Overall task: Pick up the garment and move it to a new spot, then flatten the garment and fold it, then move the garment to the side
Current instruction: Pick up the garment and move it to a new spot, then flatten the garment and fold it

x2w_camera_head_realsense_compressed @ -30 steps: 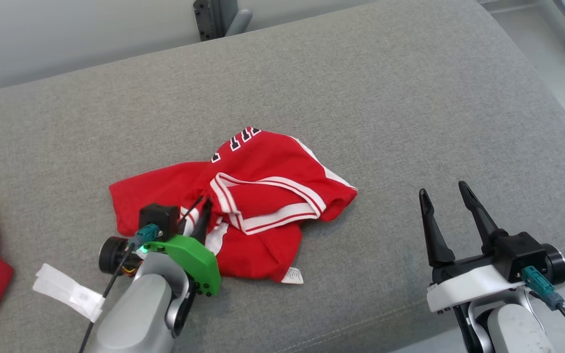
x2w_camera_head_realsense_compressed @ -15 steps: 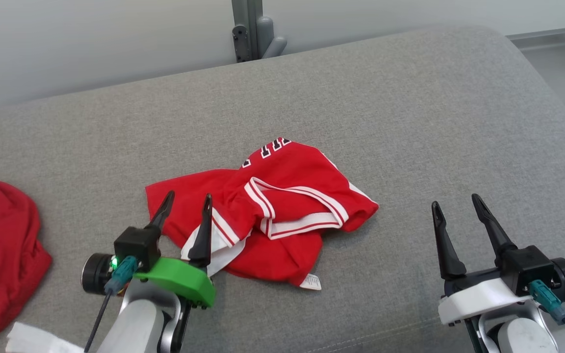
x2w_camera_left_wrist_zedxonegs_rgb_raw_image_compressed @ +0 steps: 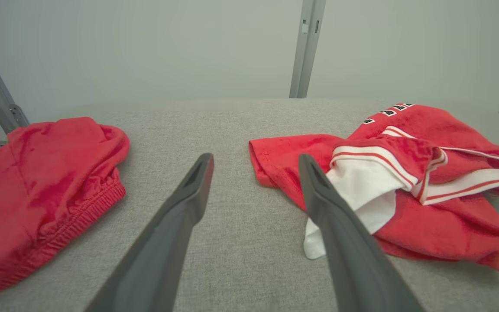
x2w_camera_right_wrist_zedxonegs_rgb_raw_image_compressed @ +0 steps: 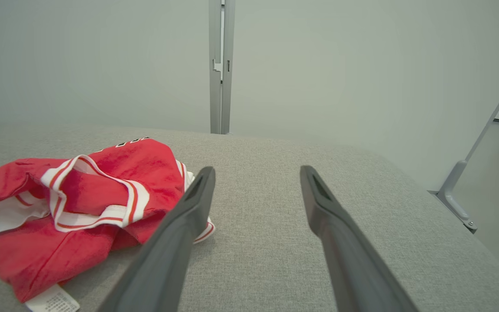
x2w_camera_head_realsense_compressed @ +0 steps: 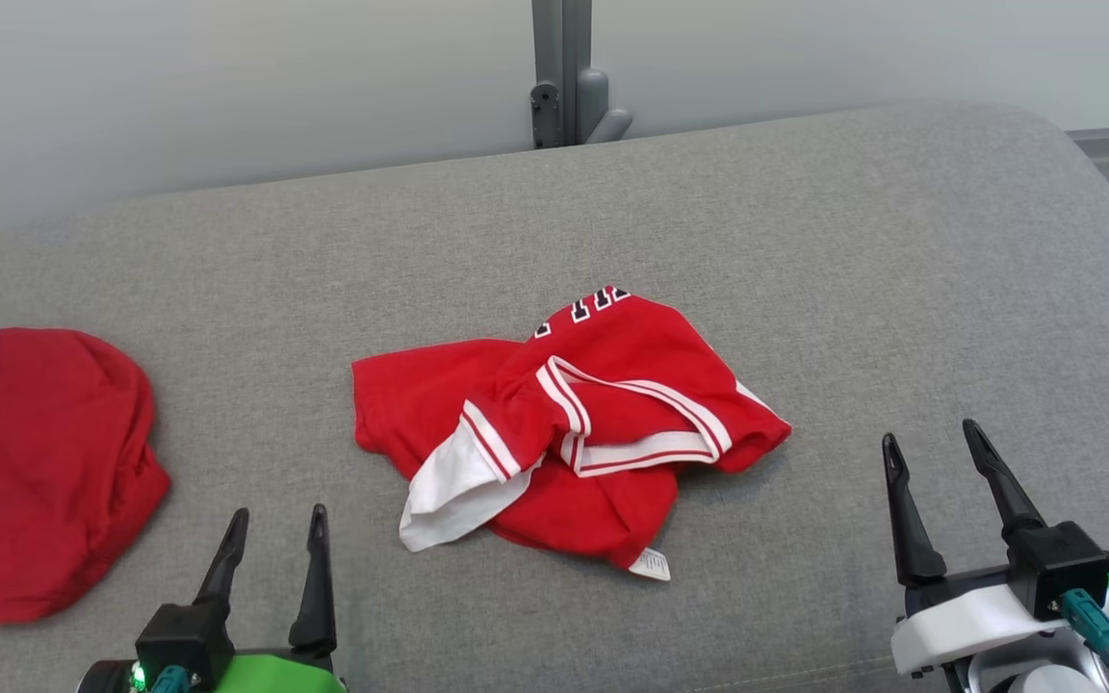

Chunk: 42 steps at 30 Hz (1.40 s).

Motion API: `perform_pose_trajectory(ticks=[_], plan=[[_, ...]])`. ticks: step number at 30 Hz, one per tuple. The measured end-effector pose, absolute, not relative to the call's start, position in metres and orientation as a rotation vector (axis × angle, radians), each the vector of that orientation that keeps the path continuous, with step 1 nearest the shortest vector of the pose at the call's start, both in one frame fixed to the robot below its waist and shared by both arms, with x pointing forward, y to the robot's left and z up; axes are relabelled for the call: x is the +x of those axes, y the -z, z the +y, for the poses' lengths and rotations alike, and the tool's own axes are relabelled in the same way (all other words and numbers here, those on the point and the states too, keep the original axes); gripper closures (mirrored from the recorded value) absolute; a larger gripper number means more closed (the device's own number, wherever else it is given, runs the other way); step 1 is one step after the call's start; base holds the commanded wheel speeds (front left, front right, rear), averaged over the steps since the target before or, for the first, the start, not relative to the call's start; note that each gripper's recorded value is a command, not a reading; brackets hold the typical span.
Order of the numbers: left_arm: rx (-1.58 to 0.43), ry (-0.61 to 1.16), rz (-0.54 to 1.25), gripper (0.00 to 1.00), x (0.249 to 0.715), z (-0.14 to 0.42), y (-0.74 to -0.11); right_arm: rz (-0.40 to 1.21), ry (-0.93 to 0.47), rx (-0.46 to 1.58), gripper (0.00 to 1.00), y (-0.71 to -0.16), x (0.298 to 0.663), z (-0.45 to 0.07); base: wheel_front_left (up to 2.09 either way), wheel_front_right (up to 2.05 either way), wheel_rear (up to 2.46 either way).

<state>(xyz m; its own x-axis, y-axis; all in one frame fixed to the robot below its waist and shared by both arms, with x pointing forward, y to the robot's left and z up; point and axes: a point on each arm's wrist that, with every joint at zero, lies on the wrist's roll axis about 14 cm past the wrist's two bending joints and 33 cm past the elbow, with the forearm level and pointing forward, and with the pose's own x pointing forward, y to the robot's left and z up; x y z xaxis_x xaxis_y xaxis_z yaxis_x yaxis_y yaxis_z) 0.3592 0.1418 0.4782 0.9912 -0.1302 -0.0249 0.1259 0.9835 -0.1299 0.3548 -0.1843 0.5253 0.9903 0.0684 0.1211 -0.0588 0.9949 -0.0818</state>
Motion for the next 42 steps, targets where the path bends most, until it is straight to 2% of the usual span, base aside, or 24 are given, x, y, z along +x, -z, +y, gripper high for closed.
perform_pose_trajectory(ticks=[23,36,42], plan=[[-0.088,-0.006,0.035,0.00,0.334,0.211,-0.473,-0.096,-0.096,-0.072,0.00,-0.515,0.346,-0.175,0.00,0.00,0.00],[-0.091,0.032,0.050,0.00,0.335,0.200,-0.468,-0.077,-0.113,-0.072,0.00,-0.509,0.343,-0.169,0.00,0.00,0.00],[-0.081,0.158,0.083,0.00,0.341,0.165,-0.461,-0.069,-0.110,-0.075,0.00,-0.507,0.342,-0.169,0.00,0.00,0.00]])
